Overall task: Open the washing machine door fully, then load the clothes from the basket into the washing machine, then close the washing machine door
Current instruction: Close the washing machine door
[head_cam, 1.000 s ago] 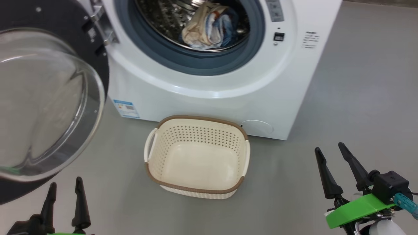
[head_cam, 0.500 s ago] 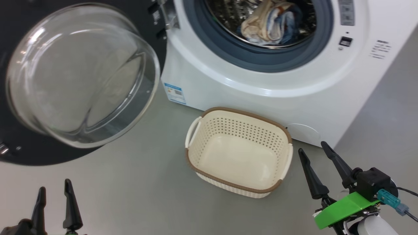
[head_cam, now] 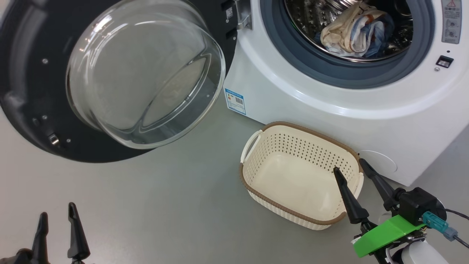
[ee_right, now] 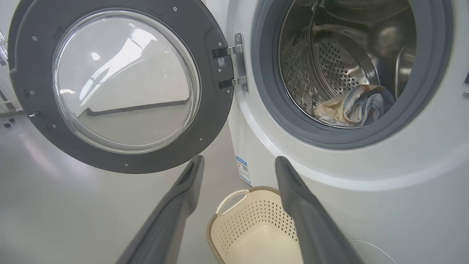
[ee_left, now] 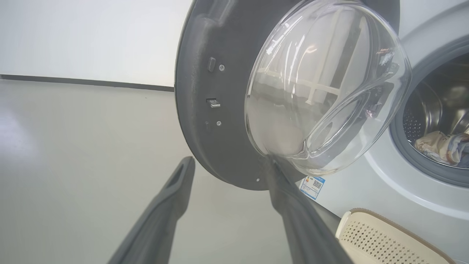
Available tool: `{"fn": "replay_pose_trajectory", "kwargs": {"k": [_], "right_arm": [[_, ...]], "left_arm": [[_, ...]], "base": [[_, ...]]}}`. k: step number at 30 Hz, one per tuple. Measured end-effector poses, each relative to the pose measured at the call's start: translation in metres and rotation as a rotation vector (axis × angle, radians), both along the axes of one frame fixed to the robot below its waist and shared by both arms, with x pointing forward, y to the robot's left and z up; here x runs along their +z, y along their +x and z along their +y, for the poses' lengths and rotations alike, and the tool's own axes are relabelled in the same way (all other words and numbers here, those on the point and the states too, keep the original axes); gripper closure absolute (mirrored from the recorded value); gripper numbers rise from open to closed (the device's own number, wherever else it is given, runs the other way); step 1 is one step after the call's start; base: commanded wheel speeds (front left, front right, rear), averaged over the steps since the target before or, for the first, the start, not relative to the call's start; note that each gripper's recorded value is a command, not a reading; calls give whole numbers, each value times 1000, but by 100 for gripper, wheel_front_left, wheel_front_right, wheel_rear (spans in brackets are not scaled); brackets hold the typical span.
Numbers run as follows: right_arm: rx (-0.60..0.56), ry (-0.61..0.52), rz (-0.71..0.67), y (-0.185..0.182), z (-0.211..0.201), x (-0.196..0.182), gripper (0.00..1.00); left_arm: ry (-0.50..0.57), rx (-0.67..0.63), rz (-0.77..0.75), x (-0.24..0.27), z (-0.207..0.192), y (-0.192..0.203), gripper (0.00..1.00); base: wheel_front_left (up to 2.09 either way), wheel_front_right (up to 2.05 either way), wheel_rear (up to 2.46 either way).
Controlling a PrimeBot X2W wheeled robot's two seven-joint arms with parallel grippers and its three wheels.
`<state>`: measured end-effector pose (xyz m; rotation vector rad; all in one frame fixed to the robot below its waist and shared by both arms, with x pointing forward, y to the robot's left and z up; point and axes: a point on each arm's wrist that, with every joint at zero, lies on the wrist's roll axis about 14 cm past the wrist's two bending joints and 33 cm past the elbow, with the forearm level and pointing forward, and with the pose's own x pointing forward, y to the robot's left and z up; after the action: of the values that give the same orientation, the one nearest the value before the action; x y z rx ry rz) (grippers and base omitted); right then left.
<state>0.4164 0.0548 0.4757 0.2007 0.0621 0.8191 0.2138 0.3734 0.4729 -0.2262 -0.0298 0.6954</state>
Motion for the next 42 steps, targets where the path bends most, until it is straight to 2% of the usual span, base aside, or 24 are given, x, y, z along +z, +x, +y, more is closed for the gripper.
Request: {"fn": "replay_pose_trajectory", "kwargs": {"k": [16,17,18,21,26,33,35,42], "right_arm": [[27,3,3,-4,9,1,0],[27,3,4,-4,9,0,0],[26,3,7,-4,8,-1,0],[23,2,15,-4,7,-4,0],[12,1,28,0,3,-10,0],[-10,1,51,6,-5,-20,0],[-14,4,52,9,-5,-20,0],[-26,7,58,13,-8,-23,0]], "left_arm": [[-11,25,-13,0,3,-10,0],[-11,23,-8,0,2,-10,23],[-8,22,-10,1,2,-9,52],[-1,16,-36,8,2,-3,100],[20,13,-154,41,6,9,100],[153,28,-461,150,52,18,100],[195,16,-497,173,63,19,100],[171,-28,-632,237,105,23,100]], "base": [[0,0,0],[0,0,0],[0,0,0],[0,0,0],[0,0,0],[0,0,0],[0,0,0],[0,0,0]]}}
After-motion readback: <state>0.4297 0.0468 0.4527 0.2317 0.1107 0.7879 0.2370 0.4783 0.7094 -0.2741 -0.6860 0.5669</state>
